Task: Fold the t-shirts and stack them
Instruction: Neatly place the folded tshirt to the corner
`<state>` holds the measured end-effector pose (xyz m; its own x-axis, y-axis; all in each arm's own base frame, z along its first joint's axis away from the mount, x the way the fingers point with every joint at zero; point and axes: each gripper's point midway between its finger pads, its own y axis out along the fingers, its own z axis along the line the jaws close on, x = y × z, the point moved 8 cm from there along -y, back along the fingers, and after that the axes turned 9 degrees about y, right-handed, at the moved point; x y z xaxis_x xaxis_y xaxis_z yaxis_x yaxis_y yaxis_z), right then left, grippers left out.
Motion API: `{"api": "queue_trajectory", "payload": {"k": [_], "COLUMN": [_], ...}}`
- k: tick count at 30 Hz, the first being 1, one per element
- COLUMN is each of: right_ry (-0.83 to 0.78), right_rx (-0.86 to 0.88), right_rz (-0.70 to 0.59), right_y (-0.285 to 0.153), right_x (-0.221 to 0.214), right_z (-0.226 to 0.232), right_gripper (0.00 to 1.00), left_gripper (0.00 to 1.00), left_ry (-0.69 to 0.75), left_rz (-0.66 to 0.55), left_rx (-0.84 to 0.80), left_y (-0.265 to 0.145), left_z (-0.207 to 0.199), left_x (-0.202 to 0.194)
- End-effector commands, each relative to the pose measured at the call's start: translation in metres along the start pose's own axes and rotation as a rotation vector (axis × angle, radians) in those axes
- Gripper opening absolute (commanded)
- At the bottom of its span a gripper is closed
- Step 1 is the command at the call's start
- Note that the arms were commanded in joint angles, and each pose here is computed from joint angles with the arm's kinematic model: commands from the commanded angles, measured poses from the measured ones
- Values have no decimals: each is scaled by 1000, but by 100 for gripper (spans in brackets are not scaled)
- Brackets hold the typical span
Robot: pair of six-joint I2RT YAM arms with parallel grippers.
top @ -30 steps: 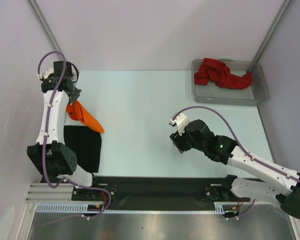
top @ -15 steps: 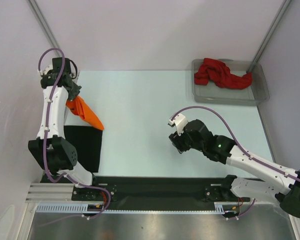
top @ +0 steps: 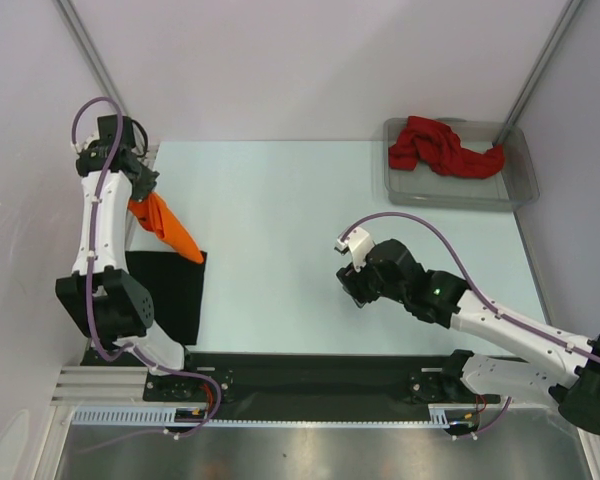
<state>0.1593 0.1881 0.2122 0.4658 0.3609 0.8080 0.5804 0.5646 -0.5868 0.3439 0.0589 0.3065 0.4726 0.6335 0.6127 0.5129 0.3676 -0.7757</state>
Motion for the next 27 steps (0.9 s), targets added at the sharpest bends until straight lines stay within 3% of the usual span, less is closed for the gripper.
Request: {"api": "queue_trajectory", "payload": {"k": [1, 19, 27], "right_ry": [16, 21, 21], "right_rx": [17, 33, 33], "right_rz": [-30, -19, -16], "right_y": [3, 12, 13], "right_x": [4, 2, 2], "right_z": [4, 11, 15], "right_gripper": [62, 62, 62], "left_gripper": [0, 0, 0], "left_ry": [-21, -92, -69], "left_rz": [-37, -15, 8], "left_rx": [-73, -166, -108], "left_y": [-3, -7, 10], "left_z": [-10, -27, -13], "left_x": [15, 21, 12]}}
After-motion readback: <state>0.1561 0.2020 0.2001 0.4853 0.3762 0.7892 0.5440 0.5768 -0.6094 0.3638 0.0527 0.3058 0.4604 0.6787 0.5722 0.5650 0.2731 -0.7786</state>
